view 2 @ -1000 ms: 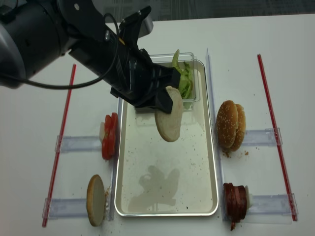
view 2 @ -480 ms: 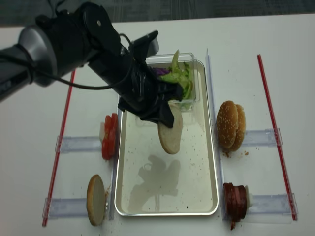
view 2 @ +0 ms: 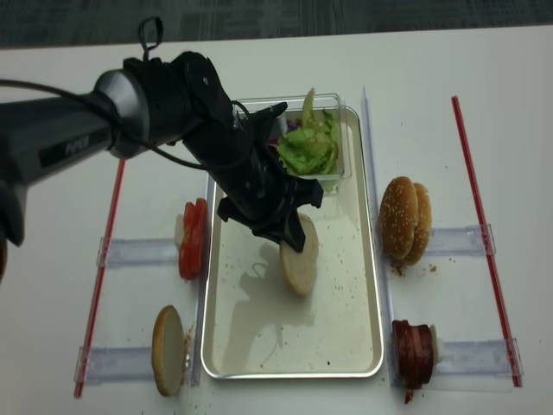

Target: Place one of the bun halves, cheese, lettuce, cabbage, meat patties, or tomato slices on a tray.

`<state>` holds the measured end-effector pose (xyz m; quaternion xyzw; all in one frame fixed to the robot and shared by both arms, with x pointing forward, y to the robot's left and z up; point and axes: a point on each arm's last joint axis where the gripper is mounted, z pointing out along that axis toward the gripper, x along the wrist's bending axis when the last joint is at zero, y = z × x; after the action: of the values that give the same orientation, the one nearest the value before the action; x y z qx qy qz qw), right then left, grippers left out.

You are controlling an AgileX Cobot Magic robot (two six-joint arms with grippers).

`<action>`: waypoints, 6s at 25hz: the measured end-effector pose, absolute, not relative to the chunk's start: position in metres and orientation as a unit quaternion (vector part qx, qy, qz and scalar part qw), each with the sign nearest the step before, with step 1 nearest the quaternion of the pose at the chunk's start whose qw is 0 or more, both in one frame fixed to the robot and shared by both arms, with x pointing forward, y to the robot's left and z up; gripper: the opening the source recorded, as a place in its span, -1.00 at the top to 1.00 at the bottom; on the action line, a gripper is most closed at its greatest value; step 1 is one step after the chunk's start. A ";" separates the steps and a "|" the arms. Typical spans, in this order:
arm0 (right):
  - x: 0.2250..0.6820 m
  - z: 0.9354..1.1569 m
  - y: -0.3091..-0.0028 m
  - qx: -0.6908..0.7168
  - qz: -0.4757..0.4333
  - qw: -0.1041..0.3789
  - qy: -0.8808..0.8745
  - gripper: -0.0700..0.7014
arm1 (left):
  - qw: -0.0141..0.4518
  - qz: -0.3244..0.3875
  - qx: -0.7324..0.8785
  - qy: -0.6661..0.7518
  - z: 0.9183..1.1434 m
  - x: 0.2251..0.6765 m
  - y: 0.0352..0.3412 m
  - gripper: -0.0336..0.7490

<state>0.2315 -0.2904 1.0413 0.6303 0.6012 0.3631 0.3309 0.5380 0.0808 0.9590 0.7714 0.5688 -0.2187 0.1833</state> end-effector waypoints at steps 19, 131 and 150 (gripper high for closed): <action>0.232 1.041 -0.290 0.630 0.363 0.331 0.602 -0.34 | 0.144 -0.208 0.777 0.577 0.953 0.537 0.086 0.00; 0.232 1.041 -0.290 0.630 0.363 0.331 0.601 -0.34 | 0.040 0.060 0.777 0.625 1.053 0.509 0.161 -0.04; 0.232 1.041 -0.290 0.630 0.363 0.331 0.601 -0.34 | 0.016 0.069 0.681 0.728 1.053 0.542 0.309 -0.04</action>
<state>0.2315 -0.2904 1.0413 0.6304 0.6011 0.3631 0.3308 0.5424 0.3091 1.0529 0.6814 0.7284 0.0692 0.0159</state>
